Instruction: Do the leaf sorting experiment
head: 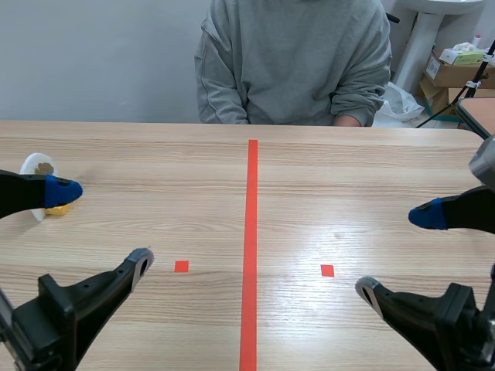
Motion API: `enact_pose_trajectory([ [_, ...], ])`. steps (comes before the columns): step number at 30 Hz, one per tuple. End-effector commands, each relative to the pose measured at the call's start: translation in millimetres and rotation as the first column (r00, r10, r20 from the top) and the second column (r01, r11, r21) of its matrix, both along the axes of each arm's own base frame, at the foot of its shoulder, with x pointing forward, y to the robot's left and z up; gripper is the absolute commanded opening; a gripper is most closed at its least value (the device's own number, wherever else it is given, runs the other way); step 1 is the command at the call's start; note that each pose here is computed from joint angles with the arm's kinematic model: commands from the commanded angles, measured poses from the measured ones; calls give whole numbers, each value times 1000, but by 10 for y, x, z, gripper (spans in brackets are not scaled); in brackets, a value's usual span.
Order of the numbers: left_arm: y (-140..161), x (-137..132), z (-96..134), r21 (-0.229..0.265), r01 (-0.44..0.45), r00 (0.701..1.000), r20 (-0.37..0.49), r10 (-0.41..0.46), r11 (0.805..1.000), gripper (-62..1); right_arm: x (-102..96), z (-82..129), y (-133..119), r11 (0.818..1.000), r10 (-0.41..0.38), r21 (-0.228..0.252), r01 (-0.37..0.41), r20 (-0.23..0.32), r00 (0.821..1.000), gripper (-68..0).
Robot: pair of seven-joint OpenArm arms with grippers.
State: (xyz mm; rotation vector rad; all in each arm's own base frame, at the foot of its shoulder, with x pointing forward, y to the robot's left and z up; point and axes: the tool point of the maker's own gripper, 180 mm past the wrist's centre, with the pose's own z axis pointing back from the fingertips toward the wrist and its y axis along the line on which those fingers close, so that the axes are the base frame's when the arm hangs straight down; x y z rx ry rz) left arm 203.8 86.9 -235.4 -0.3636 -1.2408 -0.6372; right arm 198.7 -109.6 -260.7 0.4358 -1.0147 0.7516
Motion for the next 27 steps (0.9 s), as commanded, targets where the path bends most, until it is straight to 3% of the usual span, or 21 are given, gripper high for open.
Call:
enact_pose_trajectory([
  [1,30,1,-19,-8,-6,1000,-1,6,1000,14,42,40,-57,1000,-4,-1,4,16,1000,-8],
  [6,28,-25,-59,-35,-1,1000,-29,0,999,14,43,34,-62,1000,-11,14,11,9,1000,-8],
  [27,29,-21,-57,-35,-2,1000,-27,1,999,14,42,33,-62,1000,-11,13,10,9,1000,-8],
])
